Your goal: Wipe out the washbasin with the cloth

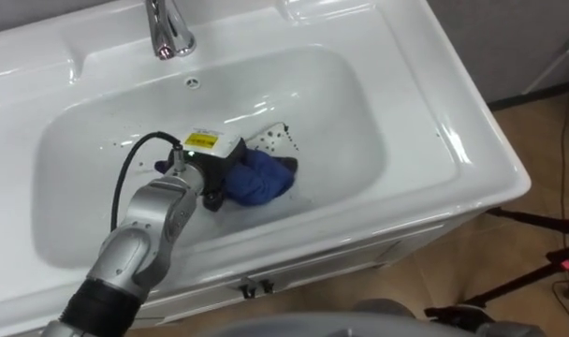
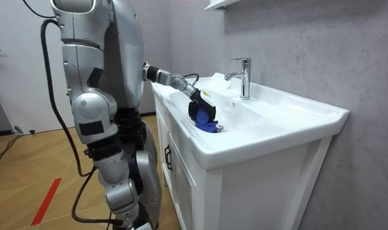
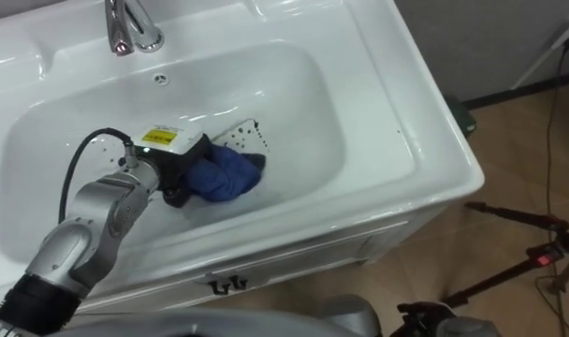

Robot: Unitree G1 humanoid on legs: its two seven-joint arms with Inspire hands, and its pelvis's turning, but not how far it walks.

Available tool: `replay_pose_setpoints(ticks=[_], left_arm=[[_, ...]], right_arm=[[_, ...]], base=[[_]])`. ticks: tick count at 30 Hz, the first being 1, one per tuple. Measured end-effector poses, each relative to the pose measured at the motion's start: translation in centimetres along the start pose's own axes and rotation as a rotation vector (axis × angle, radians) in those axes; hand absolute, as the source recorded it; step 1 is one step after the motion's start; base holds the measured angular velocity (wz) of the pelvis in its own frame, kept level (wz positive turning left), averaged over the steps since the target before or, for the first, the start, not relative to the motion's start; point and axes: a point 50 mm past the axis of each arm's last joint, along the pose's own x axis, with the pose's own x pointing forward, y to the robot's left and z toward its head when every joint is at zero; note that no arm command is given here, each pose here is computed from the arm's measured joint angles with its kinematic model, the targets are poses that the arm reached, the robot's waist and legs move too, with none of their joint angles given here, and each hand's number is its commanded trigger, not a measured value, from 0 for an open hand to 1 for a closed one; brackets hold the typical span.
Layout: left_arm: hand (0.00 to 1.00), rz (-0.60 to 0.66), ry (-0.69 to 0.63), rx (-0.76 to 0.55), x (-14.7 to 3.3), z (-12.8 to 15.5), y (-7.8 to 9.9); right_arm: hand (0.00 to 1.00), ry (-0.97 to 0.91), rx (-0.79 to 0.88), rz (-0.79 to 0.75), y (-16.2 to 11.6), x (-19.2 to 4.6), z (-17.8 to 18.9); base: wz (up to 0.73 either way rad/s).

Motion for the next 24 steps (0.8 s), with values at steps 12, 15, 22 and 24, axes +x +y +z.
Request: replay_pose_setpoints(ticks=[12, 15, 22, 24], left_arm=[[1.0, 0.003, -0.008, -0.046, 0.5, 0.7, -0.2], [1.0, 0.015, -0.002, -0.038, 1.1, 0.5, 0.1], [1.0, 0.056, 0.021, -0.064, 1.8, 0.2, -0.2], [1.0, 0.065, 0.032, -0.066, 2.1, 0.0, -0.3]], right_arm=[[0.0, 0.029, -0.002, 0.022, 0.9, 0.2, -0.6], [0.0, 0.029, 0.006, 0.02, 1.2, 0.3, -0.8], [0.0, 0.048, 0.026, 0.01, 1.7, 0.2, -1.8], [0.0, 0.069, 0.032, 0.001, 1.8, 0.2, -2.4]], base=[[-0.02], [-0.1], [-0.09], [-0.1]])
